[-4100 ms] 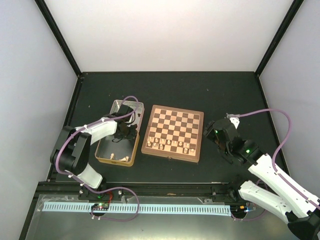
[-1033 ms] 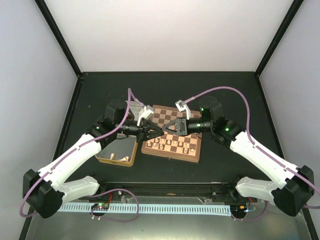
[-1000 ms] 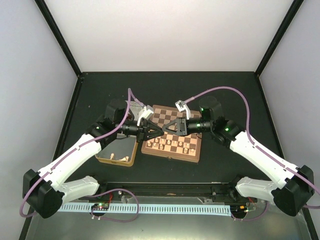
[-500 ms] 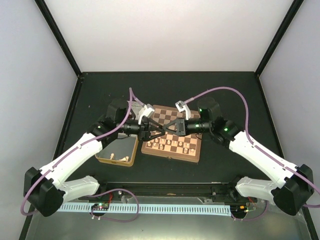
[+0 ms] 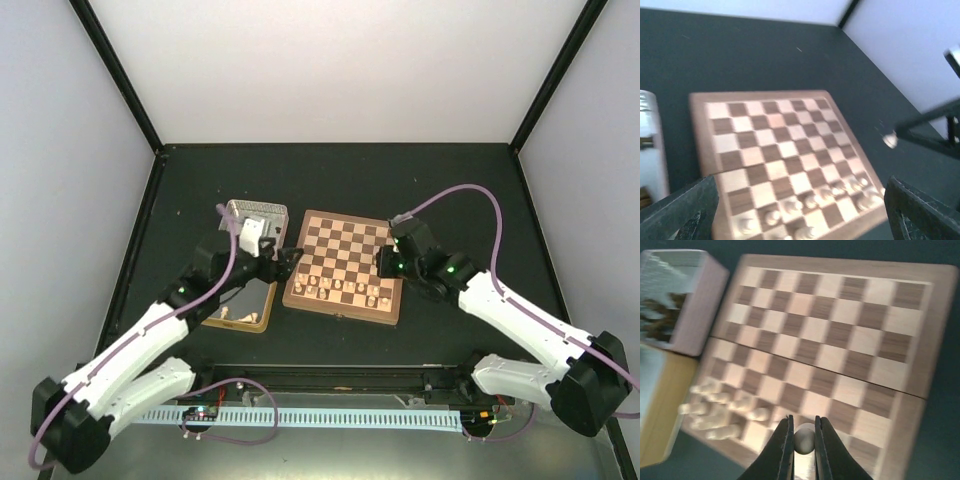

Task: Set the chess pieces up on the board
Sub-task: Place the chess piece on the chessboard.

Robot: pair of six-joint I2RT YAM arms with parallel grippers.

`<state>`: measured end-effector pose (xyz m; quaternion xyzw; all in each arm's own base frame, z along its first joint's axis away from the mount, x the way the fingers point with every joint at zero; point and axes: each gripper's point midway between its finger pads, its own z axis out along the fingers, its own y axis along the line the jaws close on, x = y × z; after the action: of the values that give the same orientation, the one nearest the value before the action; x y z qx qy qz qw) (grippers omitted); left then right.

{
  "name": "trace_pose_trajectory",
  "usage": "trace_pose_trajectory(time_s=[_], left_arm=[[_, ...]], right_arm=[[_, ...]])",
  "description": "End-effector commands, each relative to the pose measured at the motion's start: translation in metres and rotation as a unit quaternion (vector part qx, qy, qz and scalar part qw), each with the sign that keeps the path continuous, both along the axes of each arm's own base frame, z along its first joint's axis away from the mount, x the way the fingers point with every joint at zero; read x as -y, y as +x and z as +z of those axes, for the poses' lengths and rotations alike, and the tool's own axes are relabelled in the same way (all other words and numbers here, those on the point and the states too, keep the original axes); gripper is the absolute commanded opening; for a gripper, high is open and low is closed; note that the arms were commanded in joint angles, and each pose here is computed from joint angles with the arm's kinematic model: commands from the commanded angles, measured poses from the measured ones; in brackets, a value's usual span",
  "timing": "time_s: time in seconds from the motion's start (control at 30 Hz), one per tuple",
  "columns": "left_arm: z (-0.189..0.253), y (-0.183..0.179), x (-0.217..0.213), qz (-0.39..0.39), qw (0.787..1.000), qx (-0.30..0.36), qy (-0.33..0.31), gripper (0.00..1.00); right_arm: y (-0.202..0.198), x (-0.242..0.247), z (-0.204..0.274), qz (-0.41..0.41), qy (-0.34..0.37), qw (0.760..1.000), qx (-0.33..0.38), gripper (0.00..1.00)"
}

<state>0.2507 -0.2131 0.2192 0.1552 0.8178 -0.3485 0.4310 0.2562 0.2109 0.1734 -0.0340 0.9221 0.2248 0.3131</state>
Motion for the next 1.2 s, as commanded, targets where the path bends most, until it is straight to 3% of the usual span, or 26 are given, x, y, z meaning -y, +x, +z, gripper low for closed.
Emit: trace_pose_trajectory(time_s=[0.0,0.5,0.9,1.17], left_arm=[[0.02,0.022,-0.053,0.16,0.985,0.067,-0.009,0.94],[0.008,0.023,-0.056,0.169,0.985,0.035,-0.012,0.94],[0.003,0.025,-0.057,0.174,0.984,0.022,-0.009,0.94],[-0.004,0.025,-0.064,0.191,0.982,0.005,-0.002,0.94]], right_arm=[[0.007,0.047,-0.034,-0.082,-0.11,0.991,0.009,0.01],[0.0,0.032,-0.098,-0.05,-0.112,0.991,-0.047,0.01],[-0.022,0.032,-0.122,-0.031,-0.111,0.988,-0.103,0.01],[-0.024,0.038,-0.12,-0.041,-0.128,0.984,-0.114,0.12]])
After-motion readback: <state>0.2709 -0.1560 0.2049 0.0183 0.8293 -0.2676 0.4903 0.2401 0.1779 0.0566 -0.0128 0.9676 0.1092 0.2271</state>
